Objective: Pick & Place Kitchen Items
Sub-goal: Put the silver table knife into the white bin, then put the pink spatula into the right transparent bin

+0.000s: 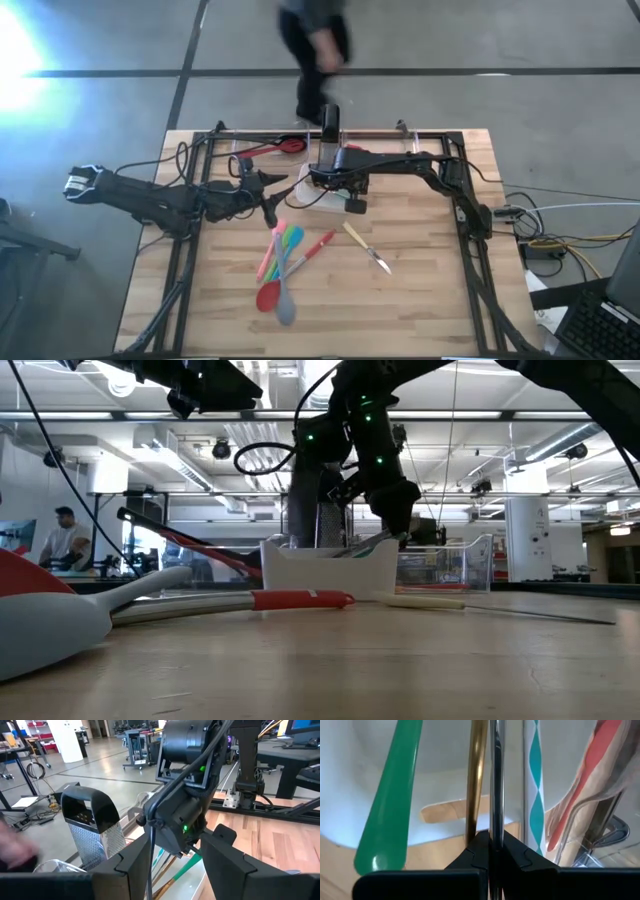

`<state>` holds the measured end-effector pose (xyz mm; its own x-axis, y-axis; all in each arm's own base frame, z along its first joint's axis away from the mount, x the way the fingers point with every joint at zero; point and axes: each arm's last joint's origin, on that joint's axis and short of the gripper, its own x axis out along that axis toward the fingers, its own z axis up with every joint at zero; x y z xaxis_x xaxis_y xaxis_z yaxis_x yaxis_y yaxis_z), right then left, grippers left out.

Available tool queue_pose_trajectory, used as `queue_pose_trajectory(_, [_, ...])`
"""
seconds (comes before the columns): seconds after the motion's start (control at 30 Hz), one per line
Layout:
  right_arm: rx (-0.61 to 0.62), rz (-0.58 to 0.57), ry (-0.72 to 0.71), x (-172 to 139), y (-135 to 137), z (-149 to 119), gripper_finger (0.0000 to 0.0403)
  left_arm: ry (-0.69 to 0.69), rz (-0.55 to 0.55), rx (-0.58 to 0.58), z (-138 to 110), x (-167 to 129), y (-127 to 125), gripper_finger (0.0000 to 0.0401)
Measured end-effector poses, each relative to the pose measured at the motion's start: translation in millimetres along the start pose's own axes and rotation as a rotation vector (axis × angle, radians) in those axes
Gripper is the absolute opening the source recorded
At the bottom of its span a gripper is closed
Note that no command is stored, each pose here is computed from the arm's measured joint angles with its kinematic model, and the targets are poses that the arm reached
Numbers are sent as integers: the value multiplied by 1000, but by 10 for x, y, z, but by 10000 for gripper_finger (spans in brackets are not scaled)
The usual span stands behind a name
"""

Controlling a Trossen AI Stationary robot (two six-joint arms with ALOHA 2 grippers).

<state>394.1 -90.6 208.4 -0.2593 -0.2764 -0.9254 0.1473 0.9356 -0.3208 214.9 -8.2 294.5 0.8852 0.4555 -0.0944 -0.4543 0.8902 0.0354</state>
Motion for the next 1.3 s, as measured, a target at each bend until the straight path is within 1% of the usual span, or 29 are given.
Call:
queue_pose_trajectory(0.27, [2, -1, -3, 24, -5, 20, 17, 0, 0, 0, 0, 0, 0, 177])
queue_pose_trajectory(0.57, [-20, -2, -6, 24, -5, 24, 51, 0, 0, 0, 0, 0, 0, 177])
queue_pose_trajectory(0.73, [-30, 0, 22, -27, -19, -12, 72, 1, 0, -3, -1, 0, 0, 177])
queue_pose_trajectory(0.9, [-4, 0, 10, -169, -52, -40, 91, 15, 0, -8, -52, 5, -2, 177])
queue_pose_trajectory(1.07, [28, 1, -57, -379, -74, -40, 103, 21, 0, -3, -62, 6, -2, 177])
queue_pose_trajectory(1.2, [36, 44, -127, -582, -62, -63, 103, 25, -17, 11, -70, 6, -7, 177])
queue_pose_trajectory(1.3, [29, 99, -175, -734, -20, -109, 99, 32, -21, 17, -77, 5, -8, 177])
